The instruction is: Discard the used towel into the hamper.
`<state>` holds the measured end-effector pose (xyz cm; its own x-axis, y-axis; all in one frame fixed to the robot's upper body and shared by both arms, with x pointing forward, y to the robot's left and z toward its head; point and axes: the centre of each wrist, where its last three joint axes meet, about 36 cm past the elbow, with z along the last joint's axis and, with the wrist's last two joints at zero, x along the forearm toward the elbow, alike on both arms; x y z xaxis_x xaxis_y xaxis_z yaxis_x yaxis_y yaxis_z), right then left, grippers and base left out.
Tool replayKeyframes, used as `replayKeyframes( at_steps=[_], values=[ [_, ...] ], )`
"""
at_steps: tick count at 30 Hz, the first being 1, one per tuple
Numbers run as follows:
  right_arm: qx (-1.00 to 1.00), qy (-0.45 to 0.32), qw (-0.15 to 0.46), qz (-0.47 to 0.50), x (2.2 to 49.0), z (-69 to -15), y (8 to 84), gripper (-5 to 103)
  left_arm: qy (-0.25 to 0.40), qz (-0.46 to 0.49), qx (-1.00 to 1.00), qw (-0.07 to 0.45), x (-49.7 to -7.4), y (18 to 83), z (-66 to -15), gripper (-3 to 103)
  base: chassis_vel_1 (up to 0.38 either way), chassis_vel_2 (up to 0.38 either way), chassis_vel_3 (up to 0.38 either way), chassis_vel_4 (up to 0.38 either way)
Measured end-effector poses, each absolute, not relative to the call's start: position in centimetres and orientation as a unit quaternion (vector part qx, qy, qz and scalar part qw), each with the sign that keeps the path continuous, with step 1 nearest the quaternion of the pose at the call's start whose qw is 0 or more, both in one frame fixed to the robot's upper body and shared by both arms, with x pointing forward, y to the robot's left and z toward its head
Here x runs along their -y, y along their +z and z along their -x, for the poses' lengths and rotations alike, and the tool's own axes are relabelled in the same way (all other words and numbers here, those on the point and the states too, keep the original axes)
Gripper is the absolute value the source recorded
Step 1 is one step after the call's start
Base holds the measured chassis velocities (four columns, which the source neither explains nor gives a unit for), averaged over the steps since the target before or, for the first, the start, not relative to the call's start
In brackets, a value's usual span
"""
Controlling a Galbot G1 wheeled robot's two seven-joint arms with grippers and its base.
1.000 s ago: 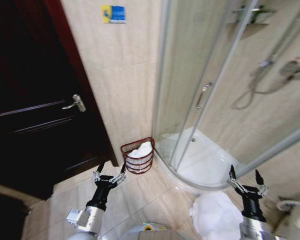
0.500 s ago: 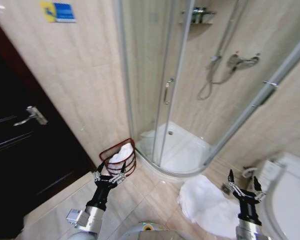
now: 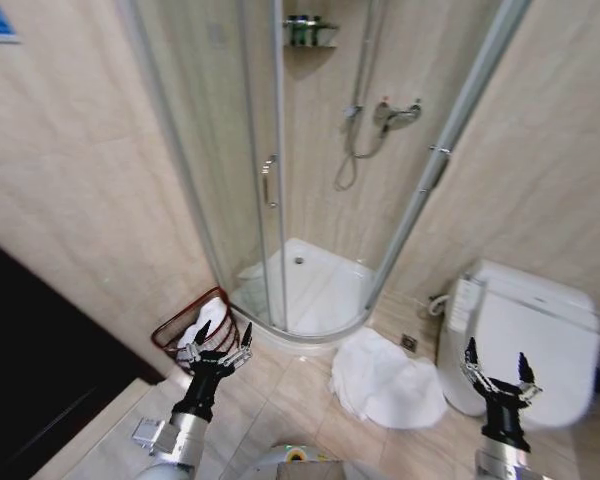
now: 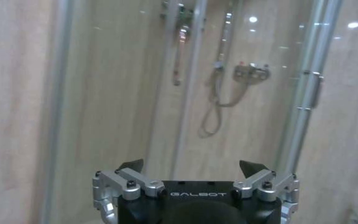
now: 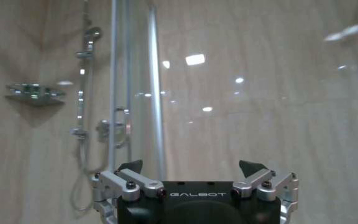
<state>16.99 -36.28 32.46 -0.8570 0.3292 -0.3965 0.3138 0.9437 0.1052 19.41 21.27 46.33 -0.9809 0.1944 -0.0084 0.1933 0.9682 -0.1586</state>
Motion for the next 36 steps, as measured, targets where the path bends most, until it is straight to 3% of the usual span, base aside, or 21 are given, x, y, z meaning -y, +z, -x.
replayKeyframes(
  at_steps=[25,36],
  values=[
    [-0.964,0.017,0.209,-0.164,36.17,-16.64,32.08,100,0.080,0.098,0.992,0.004,-21.27,46.33,-19.41,100,-0.121,-0.128,-0.121,-0.119],
    [-0.966,0.020,0.206,-0.158,35.79,-16.61,31.75,100,0.080,0.098,0.992,0.004,-21.27,46.33,-19.41,100,-0.012,-0.012,-0.012,-0.013]
  ],
)
